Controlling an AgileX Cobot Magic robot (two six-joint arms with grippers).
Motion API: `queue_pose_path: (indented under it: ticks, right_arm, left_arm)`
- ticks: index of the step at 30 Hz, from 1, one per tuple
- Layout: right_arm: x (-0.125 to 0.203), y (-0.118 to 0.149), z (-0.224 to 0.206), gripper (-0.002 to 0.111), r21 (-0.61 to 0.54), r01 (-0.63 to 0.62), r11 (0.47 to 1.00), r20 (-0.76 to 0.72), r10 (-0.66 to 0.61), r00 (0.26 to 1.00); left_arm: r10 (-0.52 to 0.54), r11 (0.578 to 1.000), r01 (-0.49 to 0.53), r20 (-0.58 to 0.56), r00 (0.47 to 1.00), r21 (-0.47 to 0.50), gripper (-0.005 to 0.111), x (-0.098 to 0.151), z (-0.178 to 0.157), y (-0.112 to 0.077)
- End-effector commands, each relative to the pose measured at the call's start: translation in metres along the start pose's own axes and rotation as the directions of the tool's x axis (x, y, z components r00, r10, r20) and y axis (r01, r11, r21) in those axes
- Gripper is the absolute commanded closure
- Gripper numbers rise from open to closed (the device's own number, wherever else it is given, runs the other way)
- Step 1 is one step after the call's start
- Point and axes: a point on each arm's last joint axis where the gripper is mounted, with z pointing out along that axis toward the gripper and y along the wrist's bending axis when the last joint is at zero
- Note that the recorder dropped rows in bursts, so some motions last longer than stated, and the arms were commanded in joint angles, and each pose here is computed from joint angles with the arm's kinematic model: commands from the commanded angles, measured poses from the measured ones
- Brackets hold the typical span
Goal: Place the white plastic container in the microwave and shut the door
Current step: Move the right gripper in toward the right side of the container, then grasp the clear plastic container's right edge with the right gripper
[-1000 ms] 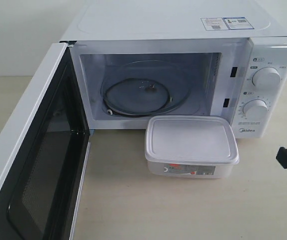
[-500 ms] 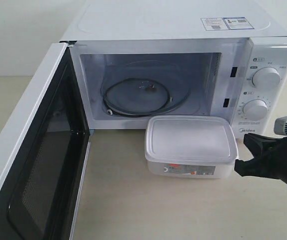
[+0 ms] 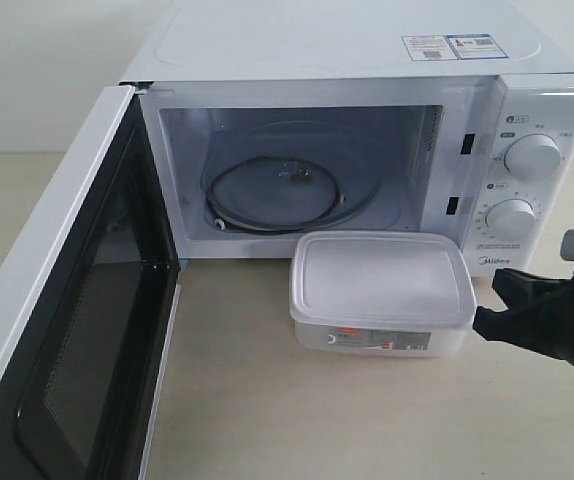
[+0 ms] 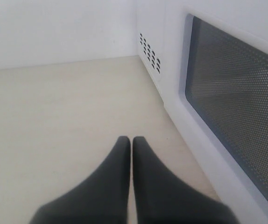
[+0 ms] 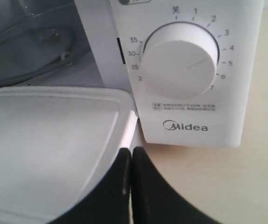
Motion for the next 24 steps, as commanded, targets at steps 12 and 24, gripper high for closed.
queue_pose_path:
  ticks: [12, 24]
  right_arm:
    - [0.006, -0.002, 0.022, 0.109, 0.037, -0.164, 0.986, -0.237, 0.168, 0.957]
    - [0.006, 0.032, 0.025, 0.109, -0.376, -0.095, 0.922, -0.364, -0.052, 0.930]
  left_arm:
    - [0.001, 1.000, -0.001, 0.015, 1.000, -0.003, 0.103, -0.001, 0.000, 0.000]
    - [0.001, 1.000, -0.001, 0.015, 1.000, -0.003, 0.103, -0.001, 0.000, 0.000]
